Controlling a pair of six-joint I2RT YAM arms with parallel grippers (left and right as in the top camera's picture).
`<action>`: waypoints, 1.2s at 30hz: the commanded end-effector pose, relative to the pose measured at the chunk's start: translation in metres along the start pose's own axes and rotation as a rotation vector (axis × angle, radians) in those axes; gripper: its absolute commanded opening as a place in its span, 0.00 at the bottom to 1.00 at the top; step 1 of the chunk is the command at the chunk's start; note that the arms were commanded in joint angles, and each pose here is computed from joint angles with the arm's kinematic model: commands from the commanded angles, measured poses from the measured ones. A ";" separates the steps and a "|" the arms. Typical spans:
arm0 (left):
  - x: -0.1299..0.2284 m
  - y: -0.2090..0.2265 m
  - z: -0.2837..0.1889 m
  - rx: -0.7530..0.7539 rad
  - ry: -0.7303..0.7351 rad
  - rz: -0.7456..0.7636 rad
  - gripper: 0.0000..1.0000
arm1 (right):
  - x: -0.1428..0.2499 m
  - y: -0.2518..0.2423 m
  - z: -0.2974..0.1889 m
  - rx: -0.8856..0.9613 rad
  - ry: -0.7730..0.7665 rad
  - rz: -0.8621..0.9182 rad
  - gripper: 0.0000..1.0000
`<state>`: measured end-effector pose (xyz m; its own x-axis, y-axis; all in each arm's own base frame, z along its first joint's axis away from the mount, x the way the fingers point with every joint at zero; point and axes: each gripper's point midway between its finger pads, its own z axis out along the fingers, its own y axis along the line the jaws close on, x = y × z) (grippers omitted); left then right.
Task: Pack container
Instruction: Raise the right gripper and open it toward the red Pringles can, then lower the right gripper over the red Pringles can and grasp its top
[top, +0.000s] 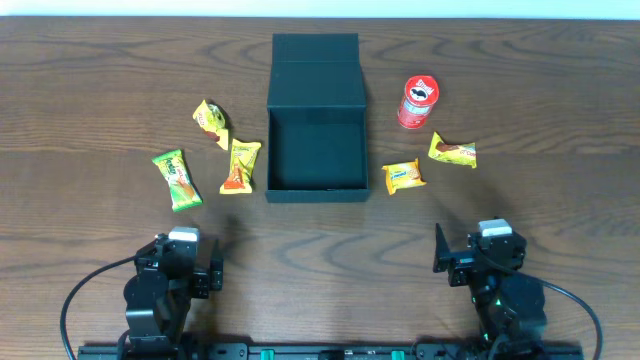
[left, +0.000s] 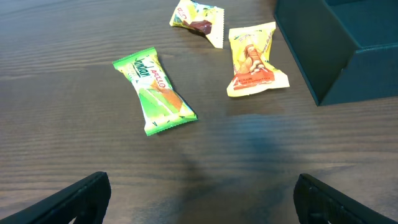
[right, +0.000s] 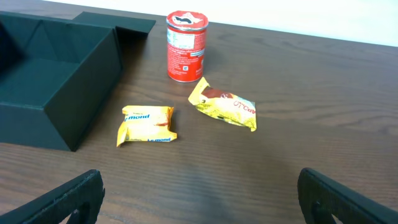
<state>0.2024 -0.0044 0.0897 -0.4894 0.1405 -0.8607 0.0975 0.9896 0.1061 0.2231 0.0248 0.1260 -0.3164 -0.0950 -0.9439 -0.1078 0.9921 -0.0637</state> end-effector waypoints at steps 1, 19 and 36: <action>0.002 0.002 0.001 -0.009 0.001 0.001 0.95 | -0.002 0.003 0.000 -0.016 -0.011 -0.004 0.99; 0.002 0.002 0.001 -0.009 0.001 0.001 0.95 | -0.076 0.054 -0.019 -0.461 -0.119 1.025 0.99; 0.002 0.002 0.001 -0.009 0.001 0.001 0.95 | -0.143 0.051 0.090 -0.244 0.211 0.446 0.99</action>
<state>0.2024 -0.0044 0.0898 -0.4891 0.1405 -0.8609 0.0974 0.9896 0.1061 0.3217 0.0967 0.2265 -0.5538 0.4804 -0.6800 -0.0614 0.7910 0.6088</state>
